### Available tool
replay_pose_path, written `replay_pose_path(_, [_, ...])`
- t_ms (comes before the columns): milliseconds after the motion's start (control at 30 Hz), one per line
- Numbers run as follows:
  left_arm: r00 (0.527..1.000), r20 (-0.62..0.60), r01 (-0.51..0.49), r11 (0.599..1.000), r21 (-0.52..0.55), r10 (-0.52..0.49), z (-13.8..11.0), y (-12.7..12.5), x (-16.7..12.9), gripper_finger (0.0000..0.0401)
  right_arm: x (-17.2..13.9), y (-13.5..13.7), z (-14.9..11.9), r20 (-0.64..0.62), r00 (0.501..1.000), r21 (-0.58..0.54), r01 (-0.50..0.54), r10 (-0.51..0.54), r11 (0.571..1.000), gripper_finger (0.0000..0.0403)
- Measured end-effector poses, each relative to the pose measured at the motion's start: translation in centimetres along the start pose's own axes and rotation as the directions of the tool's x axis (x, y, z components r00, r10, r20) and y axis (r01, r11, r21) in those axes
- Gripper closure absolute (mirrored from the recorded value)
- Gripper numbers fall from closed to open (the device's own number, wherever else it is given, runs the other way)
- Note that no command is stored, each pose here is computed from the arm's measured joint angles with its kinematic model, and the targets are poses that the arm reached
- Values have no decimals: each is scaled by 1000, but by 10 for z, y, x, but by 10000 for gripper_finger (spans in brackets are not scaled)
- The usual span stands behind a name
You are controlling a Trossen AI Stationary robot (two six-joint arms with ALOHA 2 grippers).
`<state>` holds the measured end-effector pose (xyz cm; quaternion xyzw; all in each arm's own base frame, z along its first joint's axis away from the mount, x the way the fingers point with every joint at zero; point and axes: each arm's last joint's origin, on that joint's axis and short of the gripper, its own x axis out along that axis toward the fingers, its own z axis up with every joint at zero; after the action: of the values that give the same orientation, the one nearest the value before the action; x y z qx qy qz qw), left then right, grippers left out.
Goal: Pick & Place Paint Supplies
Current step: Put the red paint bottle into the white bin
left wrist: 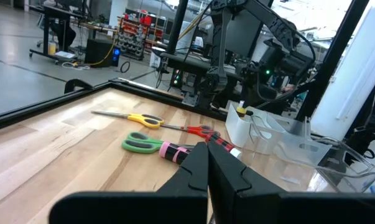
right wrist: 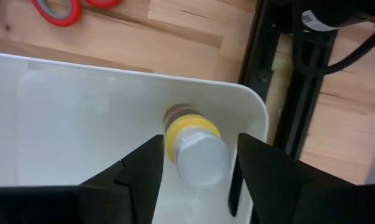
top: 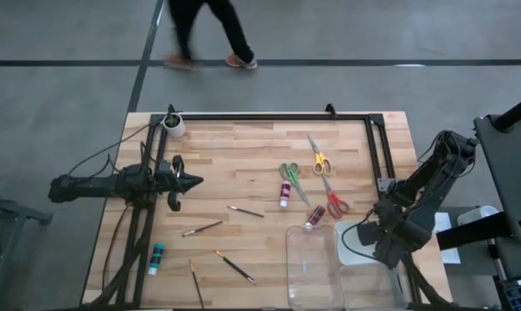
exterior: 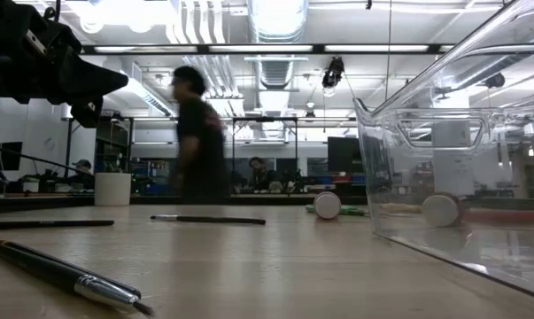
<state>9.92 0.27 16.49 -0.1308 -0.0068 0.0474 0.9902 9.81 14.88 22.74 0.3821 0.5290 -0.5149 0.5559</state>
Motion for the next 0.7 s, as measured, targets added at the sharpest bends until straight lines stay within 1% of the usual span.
replay_pose_path(133, [1000, 0, 0, 1000, 0, 0, 0, 0, 0, 401, -16, -3, 3, 23, 1000, 0, 20, -20, 1000, 200])
replay_pose_path(233, [1000, 0, 0, 1000, 0, 0, 0, 0, 0, 401, -32, -5, 6, 39, 999, -1, 16, -16, 1000, 200])
replay_pose_path(300, [1000, 0, 0, 1000, 0, 0, 0, 0, 0, 401, -42, -4, 7, 49, 999, -3, -23, 23, 1000, 200])
replay_pose_path(400, [1000, 0, 0, 1000, 0, 0, 0, 0, 0, 401, -53, -1, 8, 73, 991, -21, -111, 112, 994, 200])
replay_pose_path(567, [1000, 0, 0, 1000, 0, 0, 0, 0, 0, 401, -64, 6, 15, 156, 957, -74, -236, 245, 969, 200])
replay_pose_path(633, [1000, 0, 0, 1000, 0, 0, 0, 0, 0, 401, -66, 9, 20, 185, 946, -92, -253, 266, 963, 200])
replay_pose_path(700, [1000, 0, 0, 1000, 0, 0, 0, 0, 0, 401, -66, 15, 26, 202, 942, -130, -246, 269, 961, 200])
